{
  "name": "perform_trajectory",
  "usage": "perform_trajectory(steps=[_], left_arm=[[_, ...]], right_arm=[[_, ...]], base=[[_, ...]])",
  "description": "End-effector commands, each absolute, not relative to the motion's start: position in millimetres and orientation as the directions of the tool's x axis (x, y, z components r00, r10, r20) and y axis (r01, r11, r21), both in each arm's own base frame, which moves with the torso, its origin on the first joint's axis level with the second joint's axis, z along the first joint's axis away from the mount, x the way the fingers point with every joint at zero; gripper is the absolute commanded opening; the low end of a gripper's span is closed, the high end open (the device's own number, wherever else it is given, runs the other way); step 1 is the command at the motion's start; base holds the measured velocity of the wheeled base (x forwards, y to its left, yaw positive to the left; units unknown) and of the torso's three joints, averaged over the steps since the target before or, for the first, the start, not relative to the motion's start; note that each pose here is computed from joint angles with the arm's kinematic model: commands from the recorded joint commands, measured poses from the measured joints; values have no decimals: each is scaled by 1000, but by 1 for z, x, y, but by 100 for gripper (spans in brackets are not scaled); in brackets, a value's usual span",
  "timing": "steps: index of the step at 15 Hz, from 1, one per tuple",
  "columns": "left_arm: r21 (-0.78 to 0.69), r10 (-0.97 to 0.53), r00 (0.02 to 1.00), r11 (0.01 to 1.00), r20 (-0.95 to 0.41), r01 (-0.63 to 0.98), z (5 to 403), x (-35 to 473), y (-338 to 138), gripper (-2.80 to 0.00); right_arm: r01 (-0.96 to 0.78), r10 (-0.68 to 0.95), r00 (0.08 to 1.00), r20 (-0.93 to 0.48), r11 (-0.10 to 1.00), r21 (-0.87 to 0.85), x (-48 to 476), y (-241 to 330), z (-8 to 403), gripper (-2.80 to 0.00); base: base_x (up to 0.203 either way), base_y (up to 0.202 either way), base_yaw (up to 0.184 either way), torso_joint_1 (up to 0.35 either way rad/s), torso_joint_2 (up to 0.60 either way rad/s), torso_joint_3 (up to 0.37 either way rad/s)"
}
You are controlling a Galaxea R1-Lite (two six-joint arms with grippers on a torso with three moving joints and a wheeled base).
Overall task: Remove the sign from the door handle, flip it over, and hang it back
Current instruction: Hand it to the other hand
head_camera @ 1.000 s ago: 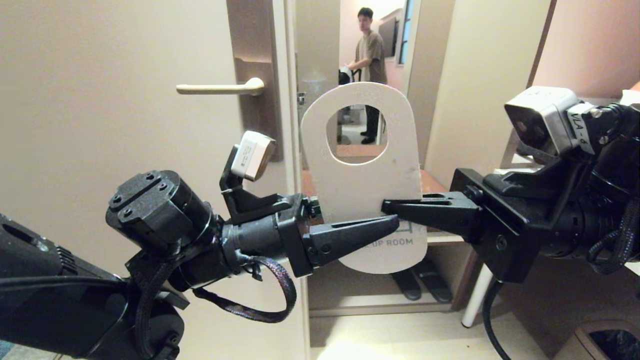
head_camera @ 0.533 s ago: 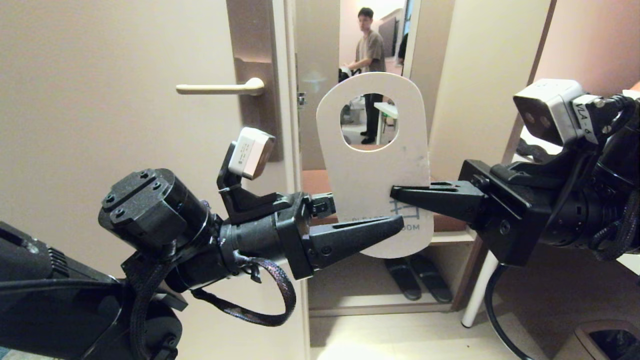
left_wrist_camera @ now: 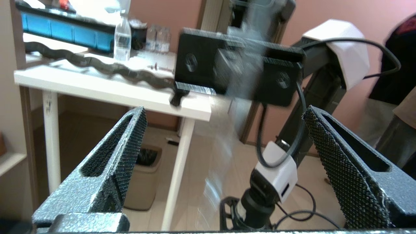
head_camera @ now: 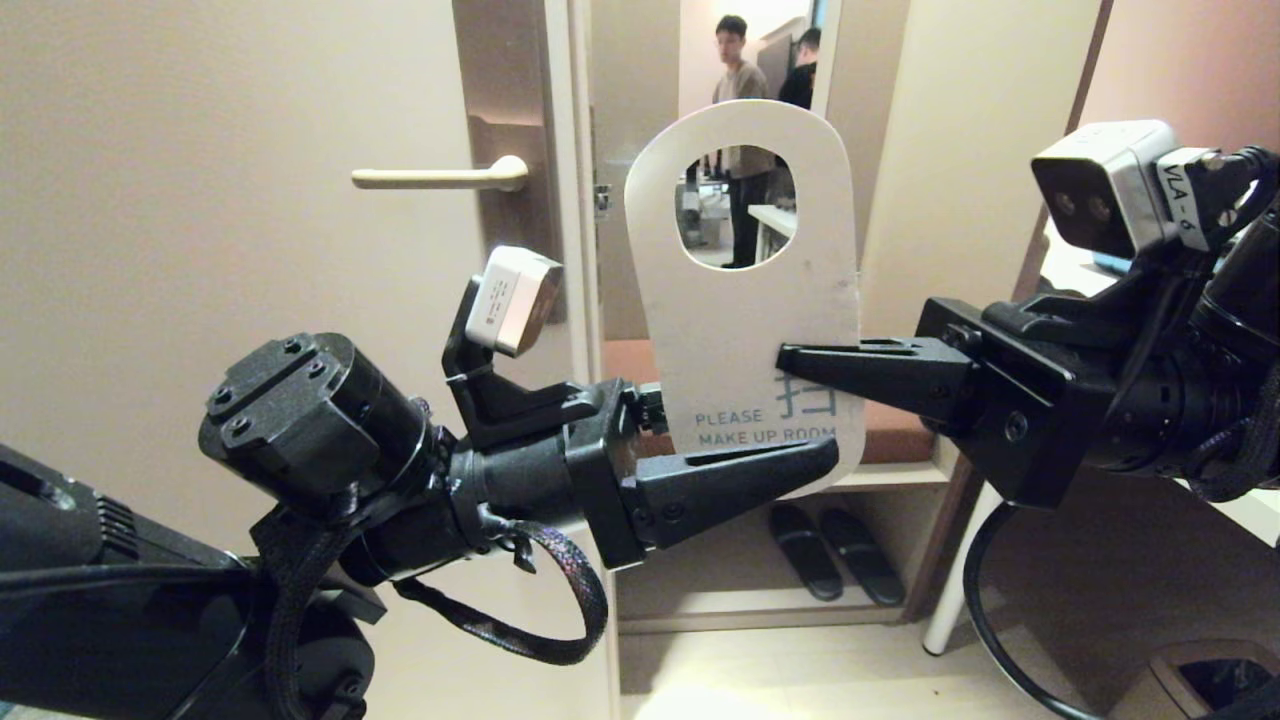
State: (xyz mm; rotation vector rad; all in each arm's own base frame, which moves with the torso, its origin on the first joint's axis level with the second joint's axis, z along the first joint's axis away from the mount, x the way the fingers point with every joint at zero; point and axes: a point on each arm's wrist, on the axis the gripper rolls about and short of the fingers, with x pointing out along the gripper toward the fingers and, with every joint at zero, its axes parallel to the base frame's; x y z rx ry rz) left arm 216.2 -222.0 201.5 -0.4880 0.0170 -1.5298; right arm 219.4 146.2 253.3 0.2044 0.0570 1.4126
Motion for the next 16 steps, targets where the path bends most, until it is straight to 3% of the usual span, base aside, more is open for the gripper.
perform_trajectory(steps=[1,16], left_arm=[[-272,-943,30,-65,331,960,209,215,-226,0],[-276,-957,-10,-94,289,956,196,213,-233,0]], right_arm=[[-978,988,133,82,117,175,217,151,253,-280],[-980,987,131,90,114,165,219,153,256,-280]], base=[[0,0,0,0,0,0],[0,0,0,0,0,0]])
